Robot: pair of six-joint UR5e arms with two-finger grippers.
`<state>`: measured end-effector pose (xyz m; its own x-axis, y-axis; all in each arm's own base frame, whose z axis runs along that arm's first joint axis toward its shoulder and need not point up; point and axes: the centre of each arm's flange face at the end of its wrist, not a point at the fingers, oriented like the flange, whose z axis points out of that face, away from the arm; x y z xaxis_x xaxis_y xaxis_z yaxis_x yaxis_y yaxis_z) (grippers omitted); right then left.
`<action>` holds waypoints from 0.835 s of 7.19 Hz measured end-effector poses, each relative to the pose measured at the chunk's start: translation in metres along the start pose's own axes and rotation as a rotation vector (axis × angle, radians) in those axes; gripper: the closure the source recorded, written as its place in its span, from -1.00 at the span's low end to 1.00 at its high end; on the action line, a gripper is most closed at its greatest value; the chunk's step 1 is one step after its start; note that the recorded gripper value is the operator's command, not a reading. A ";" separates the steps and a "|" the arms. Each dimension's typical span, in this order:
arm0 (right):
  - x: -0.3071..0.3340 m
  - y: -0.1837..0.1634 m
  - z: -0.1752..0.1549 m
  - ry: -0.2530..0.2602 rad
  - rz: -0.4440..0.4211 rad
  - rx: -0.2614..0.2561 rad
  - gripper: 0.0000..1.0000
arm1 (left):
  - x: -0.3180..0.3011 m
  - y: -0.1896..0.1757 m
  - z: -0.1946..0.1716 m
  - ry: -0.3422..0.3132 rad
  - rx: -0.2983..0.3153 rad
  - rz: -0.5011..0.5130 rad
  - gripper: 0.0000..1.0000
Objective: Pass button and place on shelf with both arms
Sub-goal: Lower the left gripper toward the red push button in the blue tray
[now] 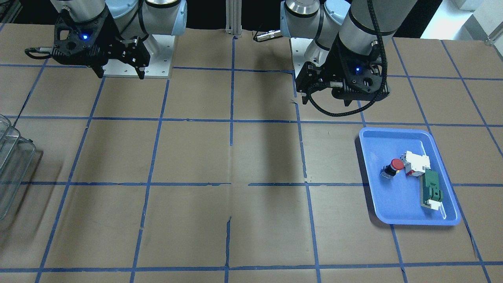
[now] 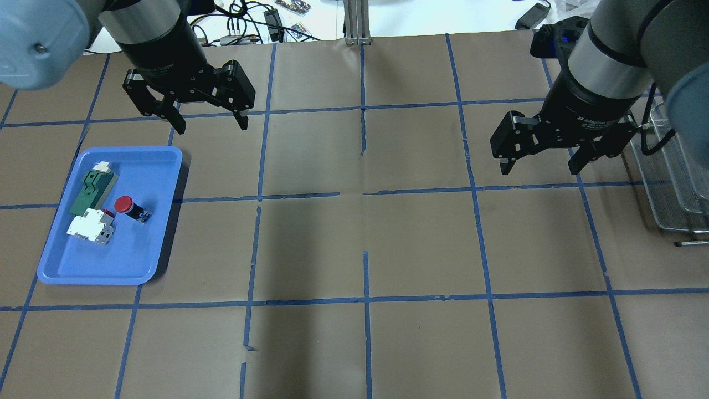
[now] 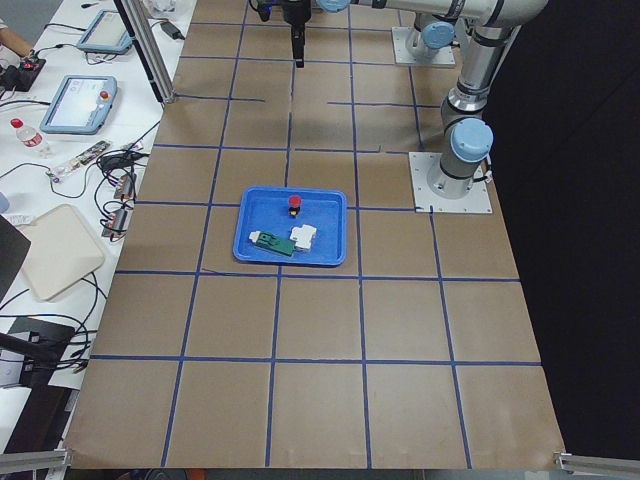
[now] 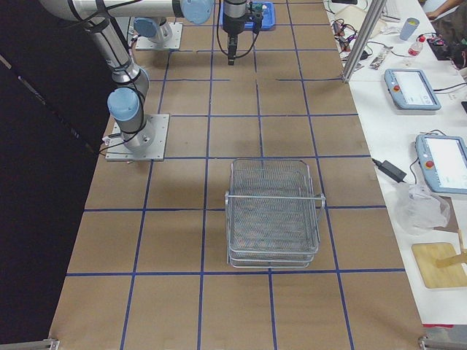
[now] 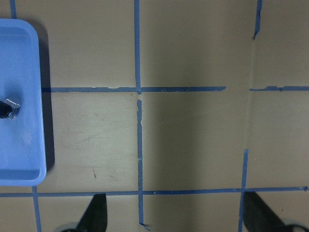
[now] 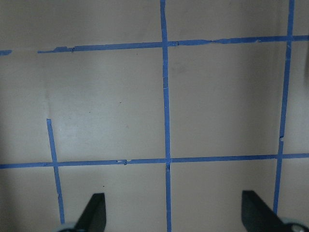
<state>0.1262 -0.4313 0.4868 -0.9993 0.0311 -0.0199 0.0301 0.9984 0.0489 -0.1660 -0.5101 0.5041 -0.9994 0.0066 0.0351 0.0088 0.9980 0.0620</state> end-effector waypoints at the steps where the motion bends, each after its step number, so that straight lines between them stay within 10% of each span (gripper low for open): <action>1: 0.000 0.000 0.000 0.000 0.000 0.001 -1.00 | 0.000 0.002 -0.001 -0.001 -0.001 0.004 -1.00; 6: 0.000 0.000 0.001 -0.003 0.001 -0.004 -1.00 | -0.077 -0.015 0.039 -0.027 -0.064 -0.091 -1.00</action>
<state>0.1259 -0.4310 0.4860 -0.9992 0.0319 -0.0231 0.0307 0.9981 0.0528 -0.0909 -0.5231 0.4612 -0.9967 -0.0811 -0.0005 -0.0805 0.9886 0.1271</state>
